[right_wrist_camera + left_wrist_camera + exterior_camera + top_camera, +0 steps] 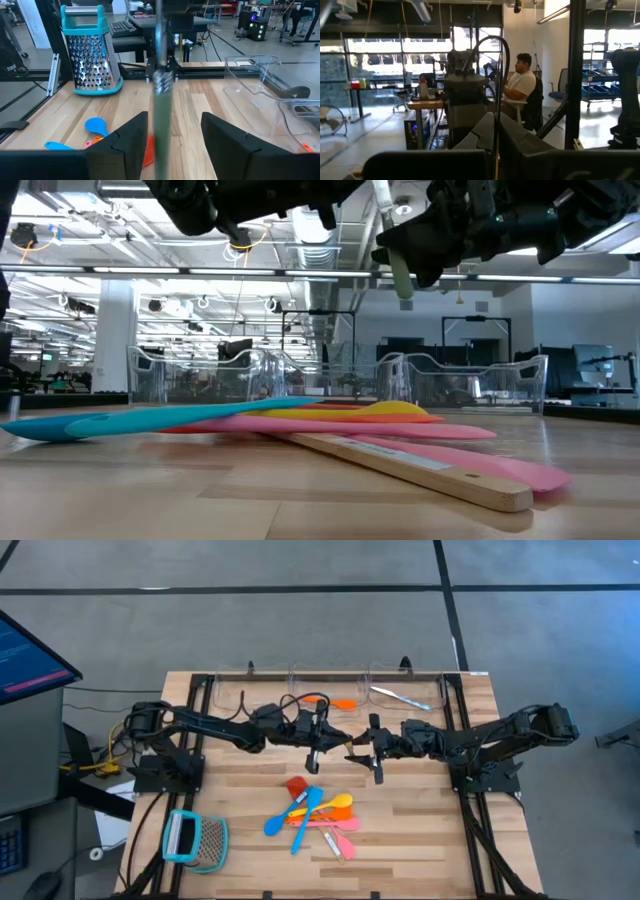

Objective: Pick & Place Kitchen Items
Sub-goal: Put the green table knife into the right transparent bin, then put the blue spatula into the middle transparent bin

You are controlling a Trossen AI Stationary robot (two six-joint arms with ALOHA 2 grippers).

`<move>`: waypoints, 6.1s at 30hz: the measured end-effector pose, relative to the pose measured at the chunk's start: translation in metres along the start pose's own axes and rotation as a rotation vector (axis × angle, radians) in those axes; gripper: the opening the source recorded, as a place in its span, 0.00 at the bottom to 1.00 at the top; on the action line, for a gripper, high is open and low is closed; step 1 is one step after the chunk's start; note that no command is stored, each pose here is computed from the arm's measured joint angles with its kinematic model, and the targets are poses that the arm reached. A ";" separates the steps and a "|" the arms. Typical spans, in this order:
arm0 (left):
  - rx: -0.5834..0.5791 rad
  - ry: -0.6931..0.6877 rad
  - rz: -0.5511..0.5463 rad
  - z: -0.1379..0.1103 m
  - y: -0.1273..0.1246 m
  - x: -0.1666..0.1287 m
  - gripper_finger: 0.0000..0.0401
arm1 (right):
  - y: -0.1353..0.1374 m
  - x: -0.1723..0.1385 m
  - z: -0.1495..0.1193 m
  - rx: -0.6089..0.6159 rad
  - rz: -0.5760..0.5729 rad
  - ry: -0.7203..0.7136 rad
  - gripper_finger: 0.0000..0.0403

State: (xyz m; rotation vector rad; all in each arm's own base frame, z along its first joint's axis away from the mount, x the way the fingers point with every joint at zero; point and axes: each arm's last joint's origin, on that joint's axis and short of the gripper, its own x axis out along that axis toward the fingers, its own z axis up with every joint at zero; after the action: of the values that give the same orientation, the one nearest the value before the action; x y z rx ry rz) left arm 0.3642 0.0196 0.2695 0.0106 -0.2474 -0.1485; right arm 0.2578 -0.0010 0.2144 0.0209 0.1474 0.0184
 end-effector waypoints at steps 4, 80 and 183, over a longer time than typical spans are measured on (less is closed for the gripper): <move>-0.009 0.006 -0.001 -0.001 0.000 0.000 0.00 | 0.000 0.000 0.000 0.000 0.000 0.000 0.36; -0.029 0.007 0.140 0.033 -0.011 -0.112 0.19 | -0.148 -0.079 0.009 0.016 -0.864 0.944 0.07; -0.159 0.044 0.148 0.024 -0.012 -0.115 0.03 | 0.036 -0.047 -0.016 0.070 -0.054 0.064 0.00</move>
State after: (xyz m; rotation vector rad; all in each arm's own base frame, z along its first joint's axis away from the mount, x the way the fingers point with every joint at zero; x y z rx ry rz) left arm 0.2460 0.0246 0.2640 -0.1621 -0.1909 -0.0208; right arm 0.2079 0.0349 0.2059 0.0865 0.2123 -0.0398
